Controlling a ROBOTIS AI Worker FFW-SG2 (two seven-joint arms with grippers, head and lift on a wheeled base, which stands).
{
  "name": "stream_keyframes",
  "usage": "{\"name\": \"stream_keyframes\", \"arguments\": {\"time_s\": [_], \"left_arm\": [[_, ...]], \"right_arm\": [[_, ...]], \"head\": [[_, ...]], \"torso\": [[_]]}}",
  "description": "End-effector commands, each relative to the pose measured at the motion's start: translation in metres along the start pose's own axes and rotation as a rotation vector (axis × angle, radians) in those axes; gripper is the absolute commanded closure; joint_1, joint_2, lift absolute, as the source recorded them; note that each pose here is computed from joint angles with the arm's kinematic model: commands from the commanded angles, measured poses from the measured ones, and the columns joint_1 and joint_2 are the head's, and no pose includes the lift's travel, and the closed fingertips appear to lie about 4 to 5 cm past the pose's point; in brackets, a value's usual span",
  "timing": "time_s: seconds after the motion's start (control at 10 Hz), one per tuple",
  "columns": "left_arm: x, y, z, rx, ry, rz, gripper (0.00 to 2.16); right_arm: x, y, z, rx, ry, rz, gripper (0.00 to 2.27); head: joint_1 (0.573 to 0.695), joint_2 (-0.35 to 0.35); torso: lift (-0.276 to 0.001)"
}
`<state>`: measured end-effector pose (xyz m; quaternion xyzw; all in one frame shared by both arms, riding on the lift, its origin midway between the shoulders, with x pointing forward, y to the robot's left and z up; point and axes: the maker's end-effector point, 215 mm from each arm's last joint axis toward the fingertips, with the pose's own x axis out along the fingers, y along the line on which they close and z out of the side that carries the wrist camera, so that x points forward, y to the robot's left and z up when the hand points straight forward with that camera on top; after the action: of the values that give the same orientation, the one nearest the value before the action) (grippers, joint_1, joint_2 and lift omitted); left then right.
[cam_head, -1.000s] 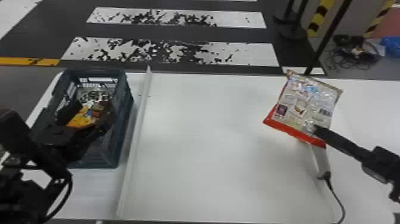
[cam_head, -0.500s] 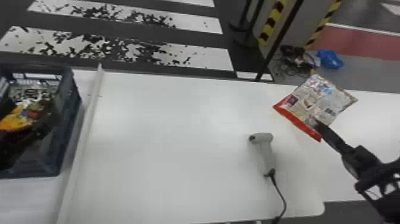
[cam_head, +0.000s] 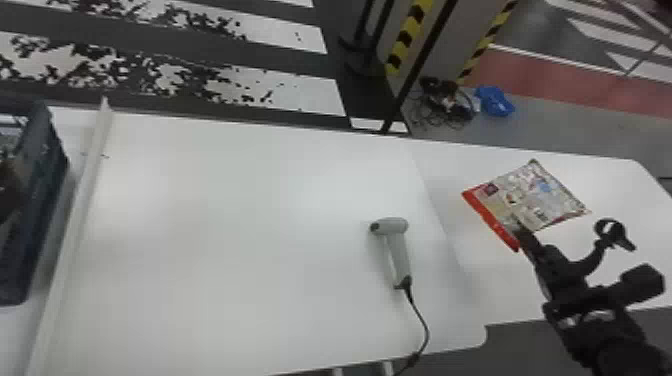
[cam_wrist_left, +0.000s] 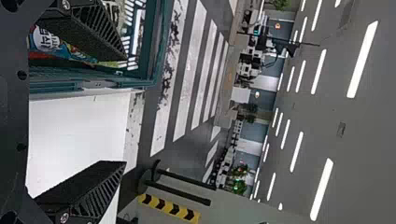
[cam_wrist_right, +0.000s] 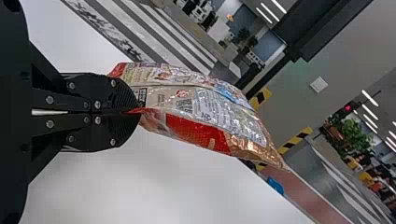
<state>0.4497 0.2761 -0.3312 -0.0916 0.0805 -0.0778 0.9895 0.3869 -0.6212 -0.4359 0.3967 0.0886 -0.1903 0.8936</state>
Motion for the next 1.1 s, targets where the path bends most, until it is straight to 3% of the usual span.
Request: {"name": "stream_keyframes", "arguments": {"time_s": [0.0,0.2,0.3,0.5,0.6,0.8,1.0], "left_arm": [[0.001,-0.001,0.000,-0.003,-0.002,-0.001,0.08],[0.001,-0.002,-0.001,-0.005,-0.001,-0.002,0.08],[0.001,-0.003,-0.001,-0.007,-0.001,-0.006,0.08],[0.002,-0.005,0.000,-0.009,-0.002,-0.010,0.08],[0.002,-0.007,0.000,-0.012,-0.002,-0.015,0.08],[0.003,-0.009,-0.002,-0.013,-0.001,-0.017,0.08],[0.003,-0.009,0.000,-0.012,-0.003,-0.018,0.08]], "right_arm": [[0.008,-0.030,-0.010,0.021,0.000,-0.063,2.26],[0.014,-0.056,-0.017,0.032,-0.021,-0.118,2.24],[0.014,-0.064,-0.013,0.034,-0.051,-0.135,1.83],[0.013,-0.080,-0.016,0.028,-0.040,-0.195,0.20],[0.013,-0.088,-0.026,0.015,0.007,-0.234,0.04],[0.010,-0.091,-0.030,0.012,0.016,-0.245,0.04],[-0.003,-0.067,-0.009,-0.059,-0.045,-0.205,0.05]], "head": [[0.695,-0.350],[0.695,-0.350],[0.695,-0.350],[0.695,-0.350],[0.695,-0.350],[0.695,-0.350],[0.695,-0.350]], "torso": [[-0.095],[-0.095],[-0.095],[-0.095],[-0.095],[-0.095],[-0.095]]}}
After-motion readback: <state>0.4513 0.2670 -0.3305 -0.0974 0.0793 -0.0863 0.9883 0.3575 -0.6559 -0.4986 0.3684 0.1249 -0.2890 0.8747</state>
